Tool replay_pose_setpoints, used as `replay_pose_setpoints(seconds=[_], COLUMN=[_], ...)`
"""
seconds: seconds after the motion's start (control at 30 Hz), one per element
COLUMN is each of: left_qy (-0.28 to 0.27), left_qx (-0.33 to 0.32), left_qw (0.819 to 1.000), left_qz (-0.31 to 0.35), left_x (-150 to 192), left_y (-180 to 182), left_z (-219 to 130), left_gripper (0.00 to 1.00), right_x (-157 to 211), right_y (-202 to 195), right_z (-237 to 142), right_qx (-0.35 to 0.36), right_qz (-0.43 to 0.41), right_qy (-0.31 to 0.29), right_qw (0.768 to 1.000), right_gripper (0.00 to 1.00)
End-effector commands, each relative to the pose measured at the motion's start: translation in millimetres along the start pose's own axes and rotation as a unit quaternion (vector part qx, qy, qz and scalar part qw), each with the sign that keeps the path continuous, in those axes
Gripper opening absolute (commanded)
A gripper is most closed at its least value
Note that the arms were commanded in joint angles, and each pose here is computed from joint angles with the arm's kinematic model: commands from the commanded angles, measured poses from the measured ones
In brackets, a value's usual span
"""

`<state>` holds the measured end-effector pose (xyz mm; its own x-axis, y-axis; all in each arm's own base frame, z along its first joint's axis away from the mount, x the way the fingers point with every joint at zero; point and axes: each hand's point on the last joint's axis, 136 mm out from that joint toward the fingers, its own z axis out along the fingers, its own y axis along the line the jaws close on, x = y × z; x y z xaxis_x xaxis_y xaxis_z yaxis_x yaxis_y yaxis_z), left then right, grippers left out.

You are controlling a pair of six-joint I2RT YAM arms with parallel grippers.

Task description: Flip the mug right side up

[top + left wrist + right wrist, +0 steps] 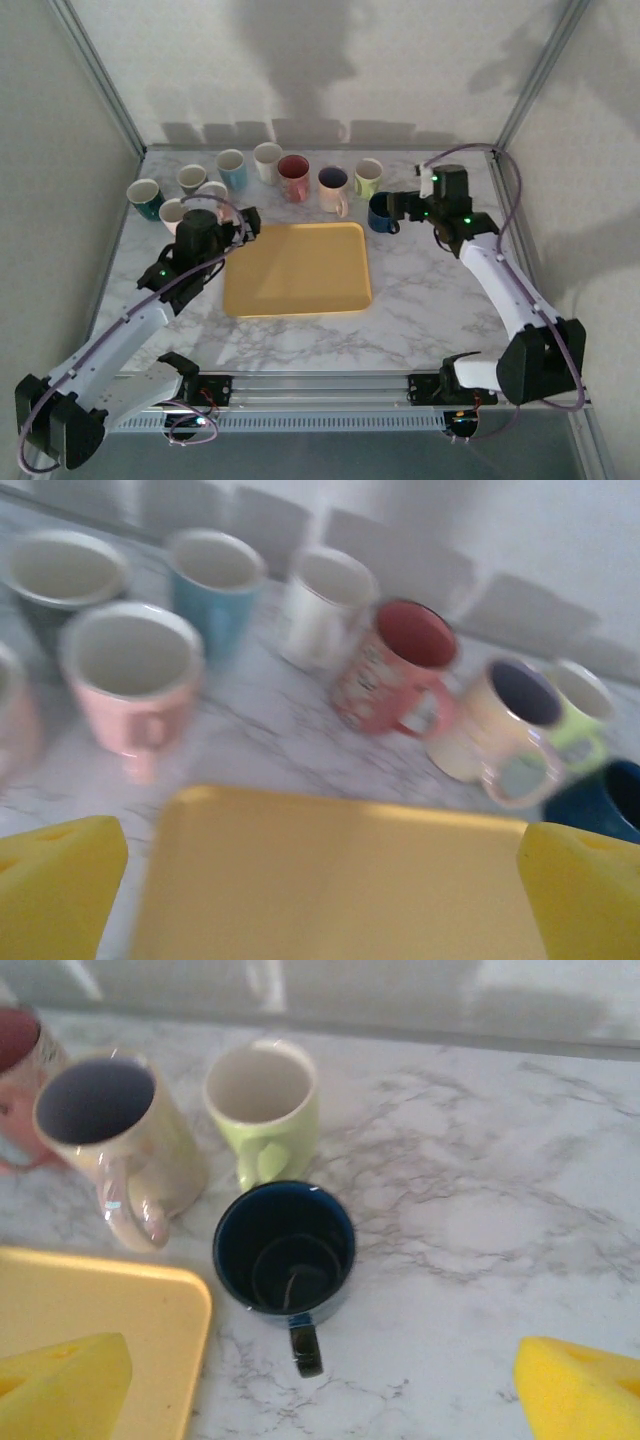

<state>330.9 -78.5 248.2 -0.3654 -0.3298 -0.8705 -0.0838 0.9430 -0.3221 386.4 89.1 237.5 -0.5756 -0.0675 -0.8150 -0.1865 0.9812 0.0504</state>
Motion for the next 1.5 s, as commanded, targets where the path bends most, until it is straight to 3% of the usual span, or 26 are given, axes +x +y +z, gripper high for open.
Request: replay_pose_setpoints(seconds=[0.0, 0.17, 0.37, 0.53, 0.77, 1.07, 1.27, 1.47], left_qy=[-0.076, -0.089, -0.083, -0.130, -0.121, -0.195, -0.193, -0.192], left_qx=[-0.090, -0.186, -0.224, -0.233, -0.199, -0.154, -0.151, -0.148], left_qw=[0.993, 0.978, 0.971, 0.963, 0.971, 0.967, 0.968, 0.969], left_qz=[-0.005, -0.001, 0.009, 0.049, 0.050, 0.056, 0.060, 0.054], left_x=[-22, -11, 17, 28, 49, 27, 39, 42], left_y=[51, 119, 162, 174, 173, 157, 160, 163], left_z=[2, 12, 27, 24, 51, 55, 63, 65], left_gripper=[1.00, 1.00, 1.00, 1.00, 1.00, 1.00, 1.00, 0.99], right_x=[21, 41, 76, 103, 122, 110, 108, 116], right_y=[-25, -87, -105, -103, -97, -92, -90, -83], right_z=[1, 0, 15, 37, 60, 68, 68, 81], right_qx=[0.021, 0.092, 0.128, 0.115, 0.093, 0.105, 0.100, 0.094], right_qz=[0.057, 0.130, 0.091, 0.078, 0.071, 0.039, 0.052, 0.038], right_qy=[0.024, -0.016, -0.066, -0.033, -0.049, -0.070, -0.112, -0.106], right_qw=[0.998, 0.987, 0.985, 0.990, 0.992, 0.991, 0.987, 0.989], right_gripper=[0.99, 0.99, 0.99, 0.99, 0.99, 0.99, 0.99, 0.99])
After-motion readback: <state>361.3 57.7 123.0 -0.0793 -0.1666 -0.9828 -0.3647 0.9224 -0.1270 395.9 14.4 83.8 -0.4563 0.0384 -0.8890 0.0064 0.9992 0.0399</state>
